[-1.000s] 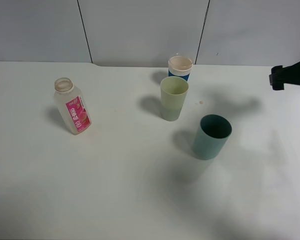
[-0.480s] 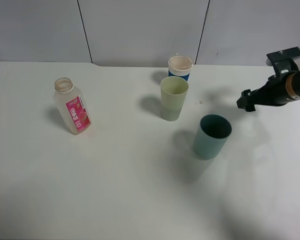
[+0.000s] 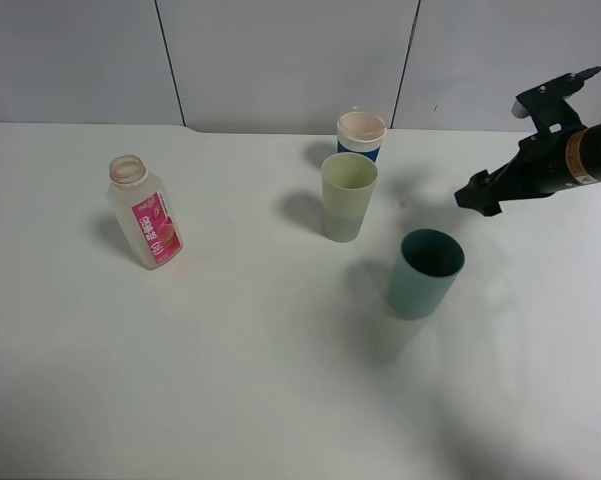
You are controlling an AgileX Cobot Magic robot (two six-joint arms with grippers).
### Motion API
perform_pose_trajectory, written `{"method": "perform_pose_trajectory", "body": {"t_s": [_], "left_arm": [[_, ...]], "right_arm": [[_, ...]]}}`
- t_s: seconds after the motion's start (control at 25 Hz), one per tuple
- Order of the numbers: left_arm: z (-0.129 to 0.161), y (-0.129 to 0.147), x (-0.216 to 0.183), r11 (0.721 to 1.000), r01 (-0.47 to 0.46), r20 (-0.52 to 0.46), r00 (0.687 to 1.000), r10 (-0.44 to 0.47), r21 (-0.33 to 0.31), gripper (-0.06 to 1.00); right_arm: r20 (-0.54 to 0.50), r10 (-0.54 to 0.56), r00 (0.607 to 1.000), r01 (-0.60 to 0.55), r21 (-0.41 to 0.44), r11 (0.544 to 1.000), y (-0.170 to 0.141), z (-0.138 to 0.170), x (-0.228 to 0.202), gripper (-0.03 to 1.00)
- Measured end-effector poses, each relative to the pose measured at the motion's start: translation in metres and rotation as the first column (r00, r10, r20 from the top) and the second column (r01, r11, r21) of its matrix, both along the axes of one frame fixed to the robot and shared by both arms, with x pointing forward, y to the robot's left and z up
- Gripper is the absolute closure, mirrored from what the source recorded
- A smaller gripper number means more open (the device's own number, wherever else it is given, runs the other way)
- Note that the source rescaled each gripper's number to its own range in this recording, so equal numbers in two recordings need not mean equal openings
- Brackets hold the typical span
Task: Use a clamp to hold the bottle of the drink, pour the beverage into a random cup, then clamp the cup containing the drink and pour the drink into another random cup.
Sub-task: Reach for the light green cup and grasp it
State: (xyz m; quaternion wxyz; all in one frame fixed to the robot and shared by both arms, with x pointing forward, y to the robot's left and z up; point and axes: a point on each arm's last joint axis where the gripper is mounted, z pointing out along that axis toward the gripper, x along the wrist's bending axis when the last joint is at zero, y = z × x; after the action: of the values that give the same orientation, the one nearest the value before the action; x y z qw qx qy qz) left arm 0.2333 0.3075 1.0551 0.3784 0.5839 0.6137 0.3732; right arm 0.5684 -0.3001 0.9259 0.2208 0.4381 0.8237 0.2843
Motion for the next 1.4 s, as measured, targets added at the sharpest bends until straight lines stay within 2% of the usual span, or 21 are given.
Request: {"method": "perform_pose_trajectory", "body": {"t_s": [0.16, 0.36, 0.64, 0.84, 1.0, 1.16, 1.4], "left_arm": [[0.000, 0.000, 0.000, 1.000, 0.000, 0.000, 1.000, 0.000, 0.000, -0.06], [0.000, 0.000, 0.000, 1.000, 0.000, 0.000, 1.000, 0.000, 0.000, -0.06], [0.000, 0.000, 0.000, 1.000, 0.000, 0.000, 1.000, 0.000, 0.000, -0.06], [0.000, 0.000, 0.000, 1.000, 0.000, 0.000, 1.000, 0.000, 0.000, -0.06], [0.000, 0.000, 0.000, 1.000, 0.000, 0.000, 1.000, 0.000, -0.001, -0.06], [0.000, 0.000, 0.000, 1.000, 0.000, 0.000, 1.000, 0.000, -0.001, -0.06], [0.000, 0.000, 0.000, 1.000, 0.000, 0.000, 1.000, 0.000, -0.001, -0.06]], "right_arm": [[0.024, 0.124, 0.992, -0.124, 0.000, 0.992, 0.007, 0.001, -0.002, 0.05], [0.085, 0.302, 0.949, -0.301, -0.025, 0.953, 0.016, 0.004, -0.003, 0.05], [0.185, 0.300, 0.936, -0.300, -0.029, 0.953, 0.018, 0.011, 0.003, 0.05], [0.236, 0.308, 0.922, -0.335, 0.083, 0.938, 0.026, 0.011, 0.005, 0.05], [0.220, 0.312, 0.924, -0.345, 0.136, 0.928, 0.029, -0.002, 0.006, 0.05], [0.208, 0.325, 0.923, -0.357, 0.145, 0.923, 0.030, -0.012, 0.007, 0.05], [0.205, 0.385, 0.900, -0.420, 0.170, 0.891, 0.034, -0.031, 0.007, 0.05]]}}
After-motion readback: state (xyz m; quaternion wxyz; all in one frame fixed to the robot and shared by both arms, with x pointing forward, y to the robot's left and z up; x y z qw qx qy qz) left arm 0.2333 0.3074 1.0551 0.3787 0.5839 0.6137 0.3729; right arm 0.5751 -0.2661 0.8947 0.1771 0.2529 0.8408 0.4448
